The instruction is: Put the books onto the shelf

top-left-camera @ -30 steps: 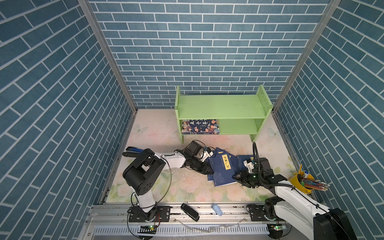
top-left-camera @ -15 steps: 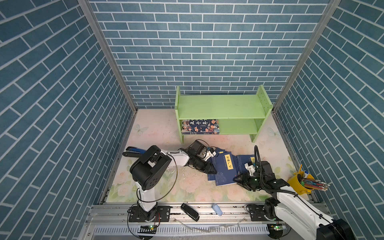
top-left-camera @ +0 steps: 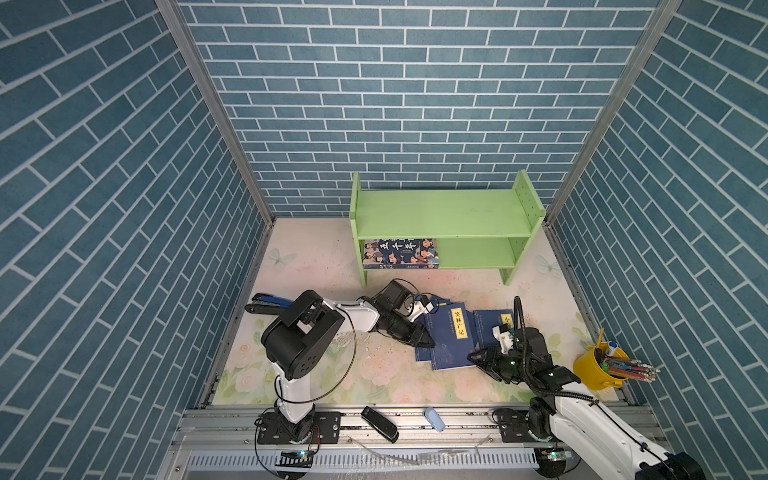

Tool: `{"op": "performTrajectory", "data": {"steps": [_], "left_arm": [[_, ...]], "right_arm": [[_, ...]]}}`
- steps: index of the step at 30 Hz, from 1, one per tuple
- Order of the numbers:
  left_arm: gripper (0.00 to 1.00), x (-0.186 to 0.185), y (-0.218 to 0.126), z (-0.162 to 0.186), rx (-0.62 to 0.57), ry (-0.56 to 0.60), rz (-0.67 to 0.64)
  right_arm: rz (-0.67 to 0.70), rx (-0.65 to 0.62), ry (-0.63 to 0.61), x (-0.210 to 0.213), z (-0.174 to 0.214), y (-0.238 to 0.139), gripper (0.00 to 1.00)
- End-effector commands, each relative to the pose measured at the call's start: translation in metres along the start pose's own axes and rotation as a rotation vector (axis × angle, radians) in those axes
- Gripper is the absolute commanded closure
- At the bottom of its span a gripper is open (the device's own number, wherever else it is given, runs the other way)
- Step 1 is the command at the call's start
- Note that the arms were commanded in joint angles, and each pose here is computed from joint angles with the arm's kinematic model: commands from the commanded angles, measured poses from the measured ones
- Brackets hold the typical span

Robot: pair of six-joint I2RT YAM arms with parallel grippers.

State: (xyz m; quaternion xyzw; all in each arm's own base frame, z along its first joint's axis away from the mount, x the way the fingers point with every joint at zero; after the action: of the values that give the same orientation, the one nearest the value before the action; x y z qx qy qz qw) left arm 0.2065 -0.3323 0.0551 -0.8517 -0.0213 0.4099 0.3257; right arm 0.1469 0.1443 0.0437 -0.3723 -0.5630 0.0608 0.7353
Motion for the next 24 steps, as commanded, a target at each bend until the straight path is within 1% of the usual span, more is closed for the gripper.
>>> {"op": "performTrajectory", "data": {"steps": [1,3,5,7,9,11,14,17,20,24], "left_arm": [[0.61,0.004,0.004,0.009,0.025,-0.01,-0.01],[0.61,0.004,0.004,0.011,0.029,-0.01,-0.011],[0.61,0.003,0.003,0.011,0.026,-0.007,-0.013],[0.61,0.001,0.002,0.01,0.023,-0.003,-0.01],[0.61,-0.001,0.002,0.009,0.022,0.001,-0.003],[0.61,-0.002,0.0,0.008,0.021,0.005,0.001],[0.6,-0.006,-0.002,0.008,0.021,0.024,0.007],[0.58,-0.014,-0.009,0.007,0.025,0.053,0.015],[0.56,-0.028,-0.02,0.005,0.023,0.106,0.027],[0.51,-0.047,-0.045,-0.001,-0.006,0.186,0.026]], "right_arm": [[-0.033,-0.026,0.003,0.009,-0.004,-0.001,0.68],[-0.035,-0.026,0.001,0.009,-0.004,-0.001,0.7],[-0.05,-0.03,-0.002,0.012,-0.005,-0.001,0.75],[-0.074,-0.027,-0.008,0.016,-0.005,-0.001,0.83],[-0.08,-0.023,-0.009,0.018,-0.005,-0.002,0.86],[-0.081,-0.018,-0.008,0.019,-0.004,-0.002,0.93],[-0.085,-0.007,-0.009,0.019,-0.002,-0.003,1.0],[-0.092,-0.004,-0.014,0.023,0.0,-0.006,1.0],[-0.108,-0.005,-0.029,0.032,0.001,-0.012,1.0],[-0.146,0.013,-0.067,0.051,0.006,-0.024,1.0]]}}
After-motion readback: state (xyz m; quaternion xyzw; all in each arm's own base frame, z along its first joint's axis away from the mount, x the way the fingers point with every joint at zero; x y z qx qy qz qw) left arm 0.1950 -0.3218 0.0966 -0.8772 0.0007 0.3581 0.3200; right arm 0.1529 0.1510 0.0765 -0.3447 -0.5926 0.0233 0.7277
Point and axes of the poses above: each gripper's point midway between its finger pads, its own y axis out along the fingers, its own x axis along the line the jaws close on, z = x × y, the point moved 2 cm from there along -y, back along the fingers, and after that the axes turned 15 degrees about y, right-handed, at the moved point
